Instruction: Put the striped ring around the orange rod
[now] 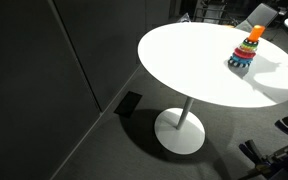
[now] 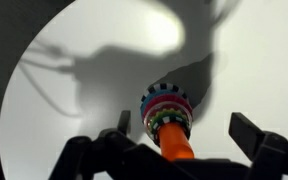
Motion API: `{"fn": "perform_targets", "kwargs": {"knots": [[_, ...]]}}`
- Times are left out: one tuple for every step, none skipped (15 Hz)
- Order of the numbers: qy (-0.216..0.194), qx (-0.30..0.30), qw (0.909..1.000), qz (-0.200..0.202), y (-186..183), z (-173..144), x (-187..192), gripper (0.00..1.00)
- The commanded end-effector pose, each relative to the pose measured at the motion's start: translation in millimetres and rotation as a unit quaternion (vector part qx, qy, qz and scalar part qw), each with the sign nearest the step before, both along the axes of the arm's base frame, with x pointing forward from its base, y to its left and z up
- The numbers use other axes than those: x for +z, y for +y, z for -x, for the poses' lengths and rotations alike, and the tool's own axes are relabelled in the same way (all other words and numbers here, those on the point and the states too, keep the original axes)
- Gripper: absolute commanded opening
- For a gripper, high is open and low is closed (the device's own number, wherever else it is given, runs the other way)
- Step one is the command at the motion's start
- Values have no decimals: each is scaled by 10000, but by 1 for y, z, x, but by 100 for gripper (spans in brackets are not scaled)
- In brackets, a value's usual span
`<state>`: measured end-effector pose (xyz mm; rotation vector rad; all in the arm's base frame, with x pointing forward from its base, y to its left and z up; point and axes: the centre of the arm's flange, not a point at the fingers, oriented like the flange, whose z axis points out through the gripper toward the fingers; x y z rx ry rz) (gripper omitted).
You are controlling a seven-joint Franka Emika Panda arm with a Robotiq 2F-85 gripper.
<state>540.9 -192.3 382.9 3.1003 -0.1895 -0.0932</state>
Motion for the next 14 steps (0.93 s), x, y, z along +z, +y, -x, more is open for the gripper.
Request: {"fn": "perform_targets", "kwargs": {"knots": [[68, -7, 9999, 115, 10, 32, 26, 100], [80, -8, 9999, 112, 12, 38, 32, 100], [84, -7, 9999, 106, 14, 43, 37, 100], [85, -7, 9999, 89, 16, 48, 43, 100], [88, -13, 9999, 83, 19, 53, 48, 100], [87, -21, 9999, 76, 20, 56, 51, 100], [78, -44, 9999, 89, 21, 60, 53, 100], [62, 30, 10000, -8, 14, 42, 44, 100], [46, 29, 10000, -6, 15, 45, 47, 100], [49, 31, 10000, -6, 15, 45, 46, 100], [61, 33, 10000, -9, 15, 45, 45, 100], [75, 34, 10000, -12, 16, 44, 43, 100], [92, 34, 10000, -15, 15, 44, 41, 100], [107, 34, 9999, -18, 15, 44, 40, 100]]}}
